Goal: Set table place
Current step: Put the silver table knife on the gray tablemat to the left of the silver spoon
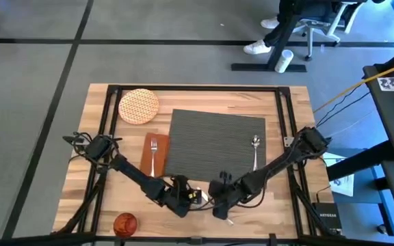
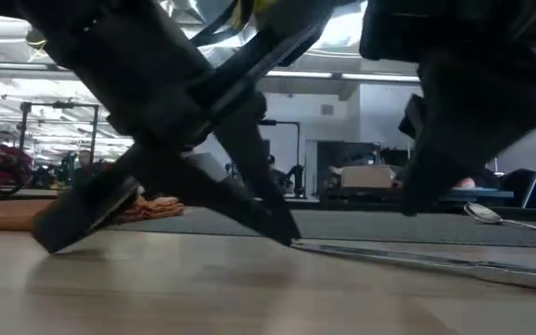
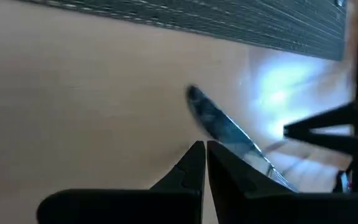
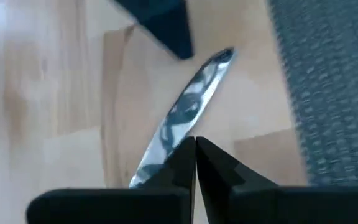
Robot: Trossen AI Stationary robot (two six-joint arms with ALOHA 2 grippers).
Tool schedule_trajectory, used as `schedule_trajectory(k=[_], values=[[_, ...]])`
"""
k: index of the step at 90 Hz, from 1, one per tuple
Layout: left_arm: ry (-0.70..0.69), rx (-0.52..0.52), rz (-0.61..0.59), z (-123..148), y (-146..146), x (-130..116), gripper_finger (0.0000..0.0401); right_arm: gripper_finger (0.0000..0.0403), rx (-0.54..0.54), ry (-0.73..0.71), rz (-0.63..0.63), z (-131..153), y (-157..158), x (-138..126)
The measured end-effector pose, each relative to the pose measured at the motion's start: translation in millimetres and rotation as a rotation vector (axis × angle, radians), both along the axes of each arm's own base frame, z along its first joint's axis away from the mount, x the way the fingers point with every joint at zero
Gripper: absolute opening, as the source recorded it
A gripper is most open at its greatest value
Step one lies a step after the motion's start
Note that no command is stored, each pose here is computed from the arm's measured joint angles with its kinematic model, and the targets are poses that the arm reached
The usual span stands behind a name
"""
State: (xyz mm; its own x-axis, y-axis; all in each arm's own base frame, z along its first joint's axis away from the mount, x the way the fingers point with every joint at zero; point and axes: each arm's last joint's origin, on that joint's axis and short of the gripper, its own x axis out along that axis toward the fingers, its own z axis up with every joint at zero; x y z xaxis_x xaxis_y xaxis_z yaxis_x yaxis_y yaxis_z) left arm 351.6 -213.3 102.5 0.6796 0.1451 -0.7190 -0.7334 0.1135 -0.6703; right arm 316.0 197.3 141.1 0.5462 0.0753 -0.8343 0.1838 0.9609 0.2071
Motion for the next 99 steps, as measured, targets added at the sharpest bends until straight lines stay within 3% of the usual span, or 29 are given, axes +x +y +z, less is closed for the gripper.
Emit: schedule_trajectory(k=[17,43,67,99], values=[[-0.03,-0.017,-0.02,1,-8,-2,0.0,0.0,0.041,-0.065,-0.001,3,2,7],[-0.094,-0.064,-0.01,6,-12,2,0.0,0.0,0.049,-0.028,0.012,-22,-5,19],[-0.08,-0.084,0.088,3,-9,-2,0.0,0.0,0.061,-0.028,0.013,-23,-7,21],[-0.109,-0.062,0.06,5,-14,-3,0.0,0.0,0.06,-0.081,-0.01,-13,-7,22]])
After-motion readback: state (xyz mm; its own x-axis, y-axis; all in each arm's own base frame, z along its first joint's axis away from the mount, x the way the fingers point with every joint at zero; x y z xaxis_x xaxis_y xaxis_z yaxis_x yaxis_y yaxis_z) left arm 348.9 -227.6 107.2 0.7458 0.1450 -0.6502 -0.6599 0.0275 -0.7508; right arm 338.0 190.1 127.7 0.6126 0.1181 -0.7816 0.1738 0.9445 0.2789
